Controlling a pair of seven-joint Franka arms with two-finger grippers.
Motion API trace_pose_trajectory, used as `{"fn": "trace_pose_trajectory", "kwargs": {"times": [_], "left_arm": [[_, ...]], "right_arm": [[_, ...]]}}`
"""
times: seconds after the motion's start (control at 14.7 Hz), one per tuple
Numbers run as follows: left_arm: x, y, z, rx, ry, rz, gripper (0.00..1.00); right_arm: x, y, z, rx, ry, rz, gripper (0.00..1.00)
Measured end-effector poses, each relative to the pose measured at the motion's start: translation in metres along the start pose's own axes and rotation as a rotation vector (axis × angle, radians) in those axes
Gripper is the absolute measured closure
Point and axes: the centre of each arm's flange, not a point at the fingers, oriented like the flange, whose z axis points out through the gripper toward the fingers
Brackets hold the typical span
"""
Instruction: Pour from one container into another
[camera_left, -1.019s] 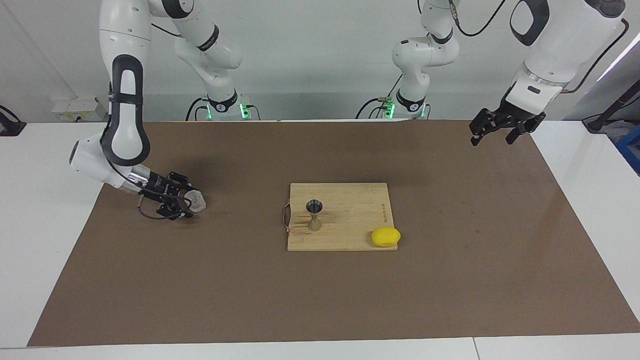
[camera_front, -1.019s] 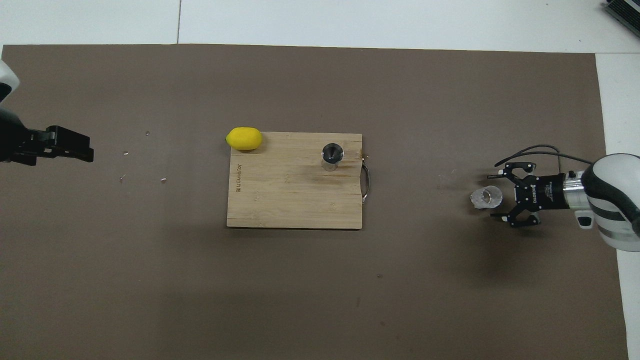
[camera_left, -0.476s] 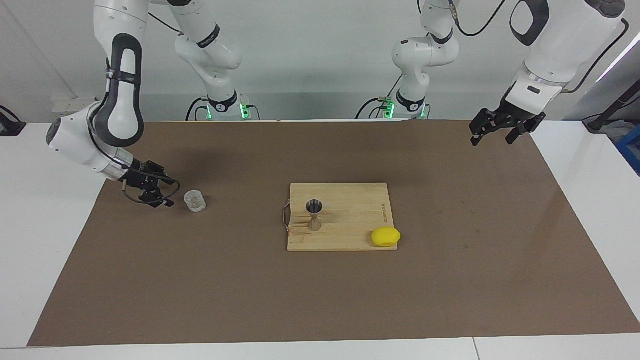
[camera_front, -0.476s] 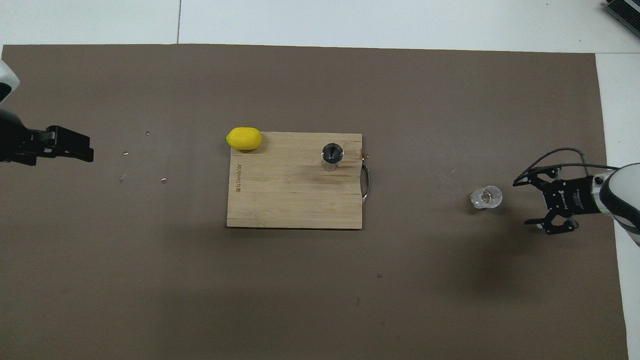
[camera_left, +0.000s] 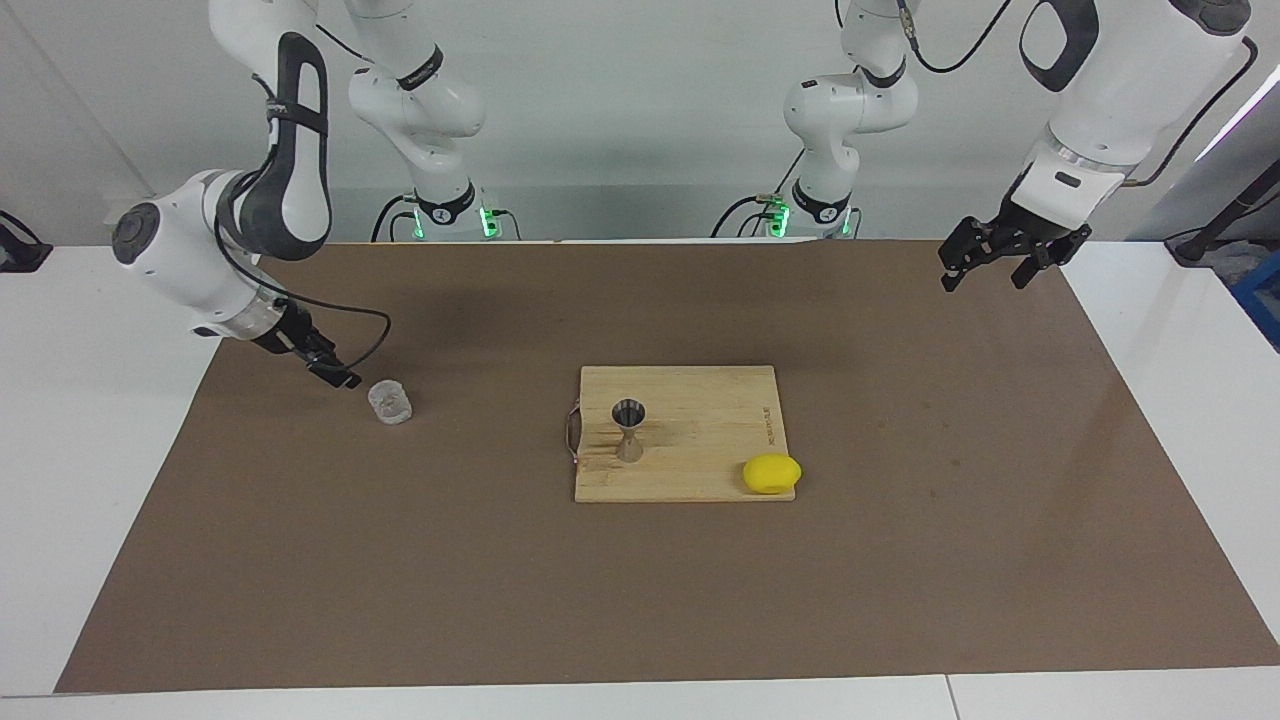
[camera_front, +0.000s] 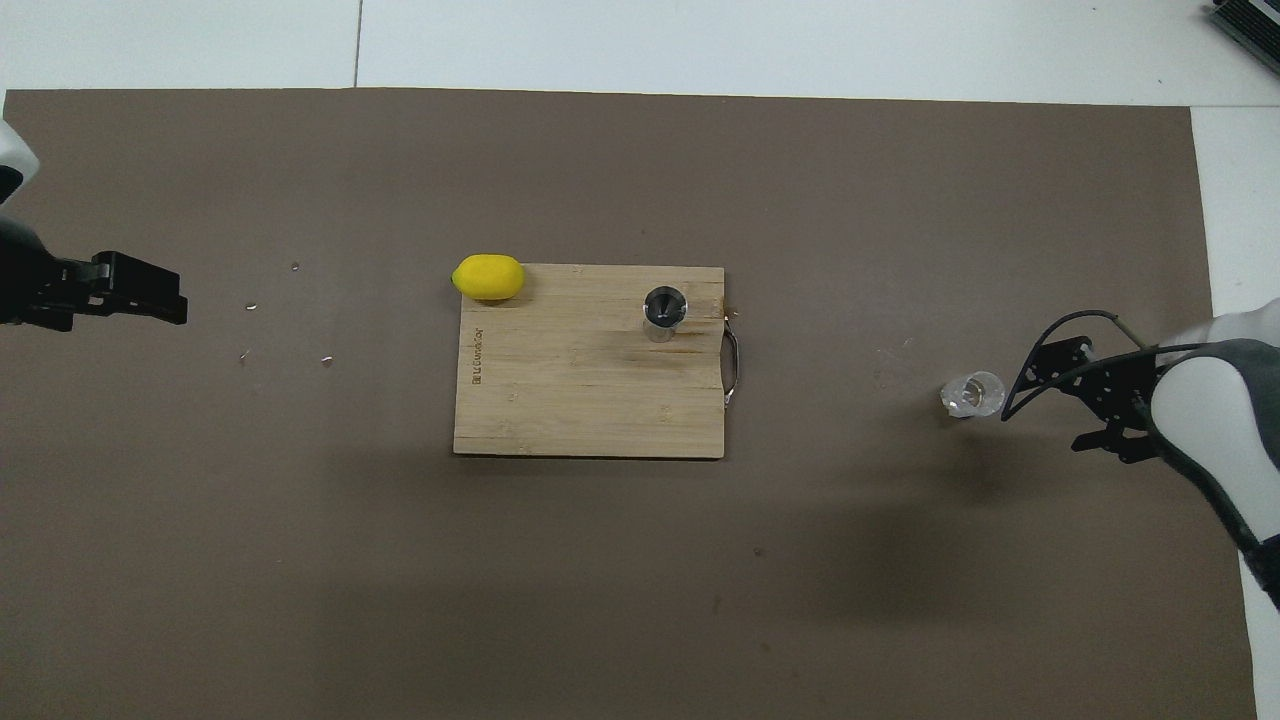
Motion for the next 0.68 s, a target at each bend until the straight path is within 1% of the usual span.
{"fn": "trace_pose_trajectory", "kwargs": {"times": [0.2, 0.27, 0.41, 0.54, 0.68], "left_arm": [[0.000, 0.000, 0.000, 0.000, 0.000, 0.000, 0.00], [0.000, 0.000, 0.000, 0.000, 0.000, 0.000, 0.00], [0.000, 0.000, 0.000, 0.000, 0.000, 0.000, 0.00], [0.000, 0.000, 0.000, 0.000, 0.000, 0.000, 0.00], [0.000, 0.000, 0.000, 0.000, 0.000, 0.000, 0.00]], "right_arm": [[-0.035, -0.042, -0.008, -0.029, 0.034, -0.195, 0.00], [-0.046, -0.054, -0.011, -0.051, 0.054, -0.253, 0.00], [-0.063, -0.074, -0.027, -0.100, 0.117, -0.345, 0.00], [-0.076, -0.084, -0.054, -0.122, 0.149, -0.386, 0.00], [-0.083, -0.088, -0.095, -0.130, 0.165, -0.400, 0.00]]}}
